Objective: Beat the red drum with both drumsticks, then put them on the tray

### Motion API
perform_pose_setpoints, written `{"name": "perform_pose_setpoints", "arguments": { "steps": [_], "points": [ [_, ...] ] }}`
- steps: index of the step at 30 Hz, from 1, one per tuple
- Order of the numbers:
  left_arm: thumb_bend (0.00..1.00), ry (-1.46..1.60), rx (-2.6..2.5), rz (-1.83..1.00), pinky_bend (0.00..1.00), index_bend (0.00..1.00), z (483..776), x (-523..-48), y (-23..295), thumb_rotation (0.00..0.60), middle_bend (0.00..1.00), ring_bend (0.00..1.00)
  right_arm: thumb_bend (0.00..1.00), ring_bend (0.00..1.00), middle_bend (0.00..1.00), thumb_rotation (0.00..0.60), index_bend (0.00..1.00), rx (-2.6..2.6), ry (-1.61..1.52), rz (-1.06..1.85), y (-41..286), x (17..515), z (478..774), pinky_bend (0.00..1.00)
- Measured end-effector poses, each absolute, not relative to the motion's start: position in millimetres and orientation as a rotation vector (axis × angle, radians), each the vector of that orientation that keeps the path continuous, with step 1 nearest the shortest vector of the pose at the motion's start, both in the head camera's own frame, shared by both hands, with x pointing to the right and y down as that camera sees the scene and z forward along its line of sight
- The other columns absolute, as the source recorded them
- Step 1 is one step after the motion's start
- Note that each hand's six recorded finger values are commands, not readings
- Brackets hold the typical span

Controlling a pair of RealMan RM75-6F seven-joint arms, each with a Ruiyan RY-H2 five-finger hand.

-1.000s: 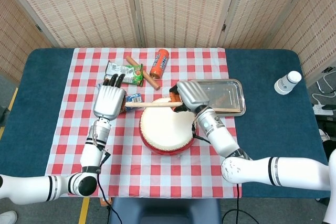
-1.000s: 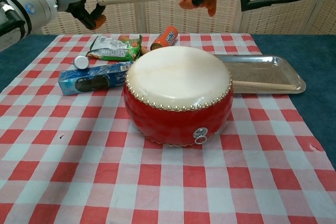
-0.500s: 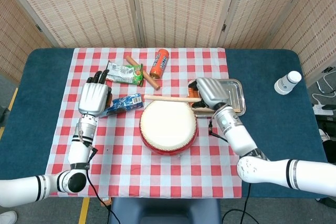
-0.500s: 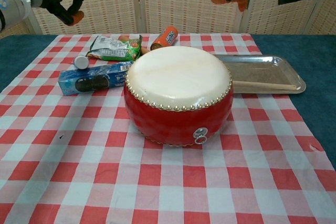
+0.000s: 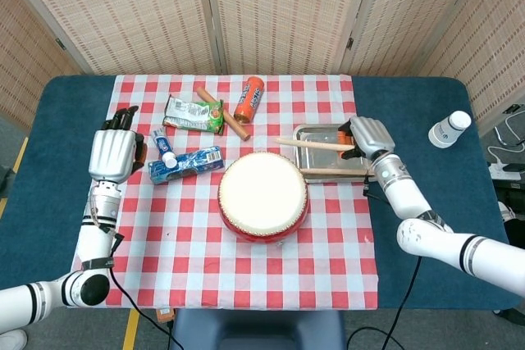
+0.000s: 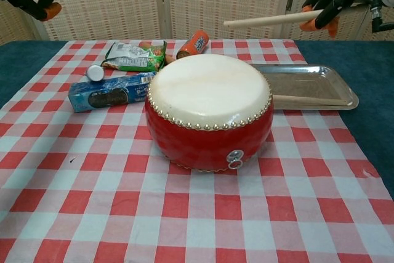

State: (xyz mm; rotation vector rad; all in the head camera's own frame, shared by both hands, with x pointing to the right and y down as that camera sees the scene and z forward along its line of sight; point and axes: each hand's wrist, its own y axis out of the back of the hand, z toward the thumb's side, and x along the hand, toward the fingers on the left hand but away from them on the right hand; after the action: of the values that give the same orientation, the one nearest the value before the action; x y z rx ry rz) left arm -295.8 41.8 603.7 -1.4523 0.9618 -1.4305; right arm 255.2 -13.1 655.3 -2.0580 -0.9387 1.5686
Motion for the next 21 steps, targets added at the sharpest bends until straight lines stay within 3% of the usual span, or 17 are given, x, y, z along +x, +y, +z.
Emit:
{"name": "perform_pose_setpoints", "arguments": {
  "steps": [13, 19, 21],
  "points": [
    [0.49, 0.984, -1.441, -1.465, 0.25, 0.0, 605, -313, 39, 0.6, 0.09, 0.08, 0.4, 0.69, 0.79, 0.6, 1.0, -1.956, -0.701, 1.763, -7, 312, 730, 0.59],
    [0.49, 0.989, -1.44, -1.47, 0.25, 0.0, 607, -317, 38, 0.6, 0.08, 0.08, 0.4, 0.67, 0.79, 0.6, 0.99, -1.929, -0.655, 1.779, -6, 320, 744, 0.59],
    [0.49, 0.991, -1.442, -1.471, 0.25, 0.0, 607, -317, 38, 0.6, 0.08, 0.08, 0.4, 0.64, 0.79, 0.6, 0.94, -1.931, -0.661, 1.781, -6, 321, 747, 0.55]
  ]
}}
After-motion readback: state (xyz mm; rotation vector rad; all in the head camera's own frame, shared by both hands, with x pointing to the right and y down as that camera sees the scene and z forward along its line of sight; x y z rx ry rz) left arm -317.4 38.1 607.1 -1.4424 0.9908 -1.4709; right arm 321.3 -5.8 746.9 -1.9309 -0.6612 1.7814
